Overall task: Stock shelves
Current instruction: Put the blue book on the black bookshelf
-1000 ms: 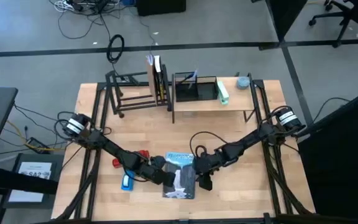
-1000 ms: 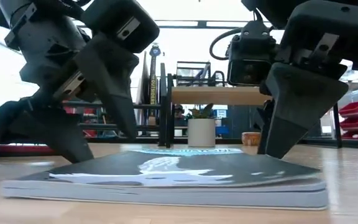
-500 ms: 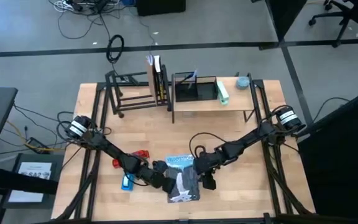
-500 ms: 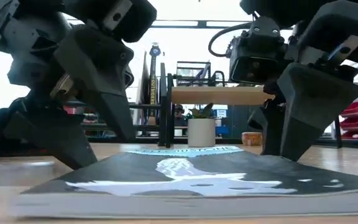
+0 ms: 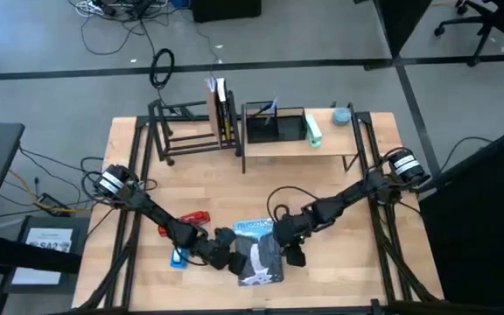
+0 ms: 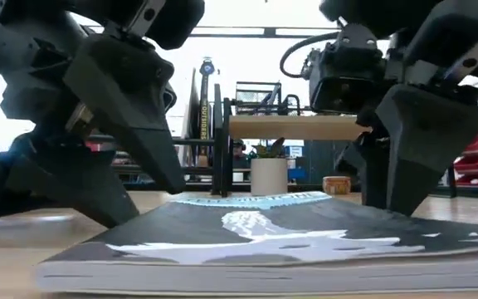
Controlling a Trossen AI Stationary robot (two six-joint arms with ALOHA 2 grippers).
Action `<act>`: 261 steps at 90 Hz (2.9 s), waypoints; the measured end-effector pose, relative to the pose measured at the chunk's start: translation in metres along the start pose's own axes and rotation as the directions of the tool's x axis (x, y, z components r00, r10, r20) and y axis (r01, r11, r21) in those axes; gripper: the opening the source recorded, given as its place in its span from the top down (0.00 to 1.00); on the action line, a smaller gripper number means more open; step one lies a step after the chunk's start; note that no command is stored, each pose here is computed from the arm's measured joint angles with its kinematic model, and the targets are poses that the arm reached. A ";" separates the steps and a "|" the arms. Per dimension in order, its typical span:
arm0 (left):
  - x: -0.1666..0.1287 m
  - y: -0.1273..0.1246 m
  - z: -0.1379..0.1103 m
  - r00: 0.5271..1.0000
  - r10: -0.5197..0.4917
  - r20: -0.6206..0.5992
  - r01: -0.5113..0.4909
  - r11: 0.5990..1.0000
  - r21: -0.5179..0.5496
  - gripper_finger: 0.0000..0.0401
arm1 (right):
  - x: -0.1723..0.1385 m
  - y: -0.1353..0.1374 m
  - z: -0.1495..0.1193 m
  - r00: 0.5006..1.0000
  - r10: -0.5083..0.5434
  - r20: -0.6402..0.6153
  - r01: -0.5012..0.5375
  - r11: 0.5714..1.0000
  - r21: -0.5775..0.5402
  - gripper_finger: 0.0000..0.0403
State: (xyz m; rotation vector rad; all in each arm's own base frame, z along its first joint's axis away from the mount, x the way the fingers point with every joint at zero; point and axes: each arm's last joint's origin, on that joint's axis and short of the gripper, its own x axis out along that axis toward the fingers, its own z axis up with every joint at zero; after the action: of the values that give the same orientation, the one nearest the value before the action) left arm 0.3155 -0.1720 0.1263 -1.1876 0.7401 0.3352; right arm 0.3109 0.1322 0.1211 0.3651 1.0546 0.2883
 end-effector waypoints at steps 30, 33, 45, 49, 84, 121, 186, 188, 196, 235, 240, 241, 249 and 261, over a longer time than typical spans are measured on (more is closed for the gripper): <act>0.000 -0.007 0.005 0.984 -0.058 0.169 0.059 0.998 -0.001 0.59 | -0.004 0.002 0.001 0.999 -0.039 0.028 0.039 0.999 0.009 0.70; 0.000 -0.011 0.008 0.977 -0.085 0.197 0.086 0.996 0.003 0.59 | -0.005 0.001 0.002 0.997 -0.067 0.041 0.066 0.997 0.027 0.70; -0.004 -0.025 0.007 0.947 -0.224 0.231 0.214 0.974 0.068 0.59 | -0.007 -0.002 0.003 0.995 -0.095 0.044 0.092 0.995 0.048 0.70; -0.005 -0.029 0.008 0.937 -0.263 0.229 0.253 0.965 0.072 0.59 | -0.007 -0.003 0.004 0.995 -0.086 0.044 0.084 0.995 0.051 0.70; -0.005 -0.026 0.005 0.967 -0.240 0.088 0.232 0.968 0.100 0.68 | -0.007 0.000 -0.003 0.996 -0.094 -0.004 0.094 0.995 0.042 0.70; -0.003 -0.010 0.002 0.996 -0.084 0.014 0.084 0.996 0.026 0.60 | -0.007 0.001 -0.004 0.993 -0.116 -0.008 0.116 0.992 0.039 0.70; -0.020 -0.018 0.004 0.994 -0.085 -0.068 0.083 0.996 -0.026 0.98 | -0.007 0.001 -0.005 0.992 -0.124 -0.011 0.124 0.991 0.040 0.70; -0.025 -0.020 0.005 0.995 -0.079 -0.056 0.078 0.997 -0.021 0.98 | -0.007 0.001 -0.005 0.992 -0.124 -0.011 0.124 0.991 0.040 0.70; -0.053 -0.028 0.013 0.999 -0.035 0.014 0.035 0.999 0.026 0.98 | -0.007 0.001 -0.005 0.992 -0.124 -0.011 0.124 0.992 0.039 0.70; -0.233 -0.102 0.070 0.728 0.082 0.680 -0.312 0.924 0.222 1.00 | -0.005 0.010 -0.010 0.985 -0.170 0.017 0.169 0.986 0.007 0.70; -0.252 -0.111 0.078 0.614 0.066 0.787 -0.377 0.900 0.218 1.00 | -0.005 0.010 -0.010 0.985 -0.169 0.017 0.169 0.986 0.007 0.70; -0.255 -0.112 0.080 0.590 0.063 0.805 -0.389 0.896 0.215 1.00 | -0.005 0.010 -0.010 0.985 -0.169 0.017 0.169 0.986 0.007 0.70; -0.278 -0.121 0.092 0.383 0.036 0.923 -0.477 0.864 0.163 1.00 | -0.005 0.010 -0.010 0.986 -0.168 0.018 0.168 0.986 0.010 0.70; -0.290 -0.124 0.114 0.194 0.071 0.978 -0.587 0.807 0.058 1.00 | -0.005 0.010 -0.010 0.986 -0.167 0.019 0.167 0.986 0.018 0.70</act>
State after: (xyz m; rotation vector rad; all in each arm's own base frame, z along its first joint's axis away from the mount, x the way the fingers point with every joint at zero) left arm 0.2191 -0.0717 0.4318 -0.1553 -0.0884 1.1203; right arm 0.2988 0.1407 0.1249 0.2911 1.0614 0.1259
